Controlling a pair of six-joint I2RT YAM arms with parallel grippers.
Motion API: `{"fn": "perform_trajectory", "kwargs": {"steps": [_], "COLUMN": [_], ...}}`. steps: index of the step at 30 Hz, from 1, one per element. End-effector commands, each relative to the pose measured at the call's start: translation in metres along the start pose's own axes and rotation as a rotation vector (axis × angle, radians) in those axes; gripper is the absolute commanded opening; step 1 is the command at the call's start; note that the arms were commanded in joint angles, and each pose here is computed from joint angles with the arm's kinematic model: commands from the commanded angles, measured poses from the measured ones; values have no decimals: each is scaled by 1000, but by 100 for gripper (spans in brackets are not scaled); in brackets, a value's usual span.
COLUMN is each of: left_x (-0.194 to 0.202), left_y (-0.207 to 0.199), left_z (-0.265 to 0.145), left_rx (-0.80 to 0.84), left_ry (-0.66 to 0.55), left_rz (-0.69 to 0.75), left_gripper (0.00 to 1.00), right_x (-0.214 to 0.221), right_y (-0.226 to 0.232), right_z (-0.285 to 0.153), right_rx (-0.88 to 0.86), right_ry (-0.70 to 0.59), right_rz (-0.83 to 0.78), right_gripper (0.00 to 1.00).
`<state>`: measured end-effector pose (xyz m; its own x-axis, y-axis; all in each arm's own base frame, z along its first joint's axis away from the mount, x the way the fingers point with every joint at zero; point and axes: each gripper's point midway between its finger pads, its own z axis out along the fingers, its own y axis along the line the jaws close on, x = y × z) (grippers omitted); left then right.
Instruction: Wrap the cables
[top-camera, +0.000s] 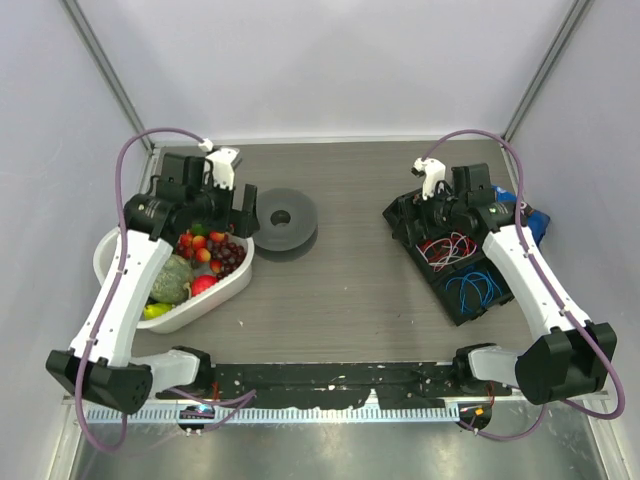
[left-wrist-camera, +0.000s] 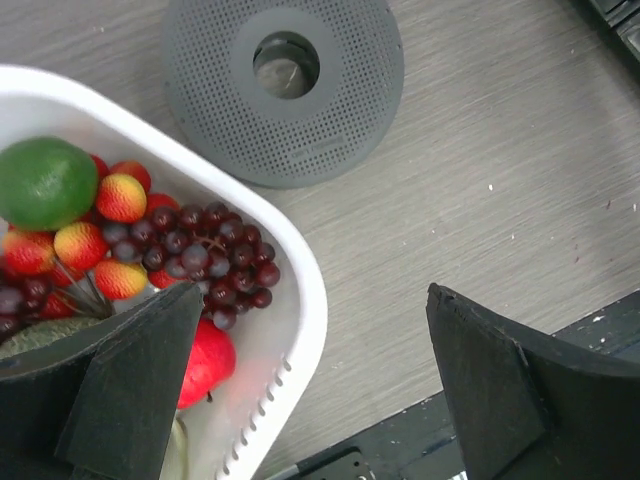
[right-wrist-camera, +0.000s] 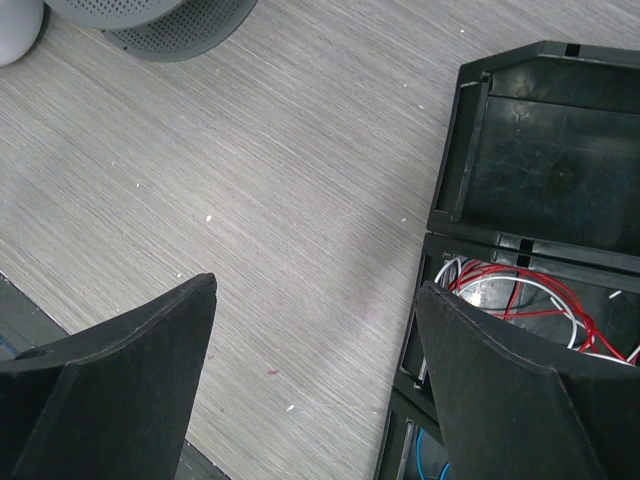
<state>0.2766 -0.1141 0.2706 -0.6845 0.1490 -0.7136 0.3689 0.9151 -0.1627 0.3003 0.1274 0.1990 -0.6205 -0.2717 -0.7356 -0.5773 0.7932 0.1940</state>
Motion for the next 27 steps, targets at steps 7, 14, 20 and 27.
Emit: {"fn": "perform_trajectory", "kwargs": {"steps": [7,14,20,27], "left_x": [-83,-102,-79,-38], "left_y": [-11,-7,-8,8], "left_z": [8,75,134,184], "left_rx": [90,14,-4,-80], "left_ry": [-30,97,213,341], "left_rz": [308,440,449,542], "left_gripper": [100,98,61,23], "right_x": [-30,-35,-36,-28], "right_y": [-4,-17,-45,-47], "right_z": [-6,-13,-25,-26], "right_rx": [13,17,25,44], "right_ry": [-89,-123,-178,-168], "right_rz": [1,78,207,200], "right_gripper": [86,86,86,86]}}
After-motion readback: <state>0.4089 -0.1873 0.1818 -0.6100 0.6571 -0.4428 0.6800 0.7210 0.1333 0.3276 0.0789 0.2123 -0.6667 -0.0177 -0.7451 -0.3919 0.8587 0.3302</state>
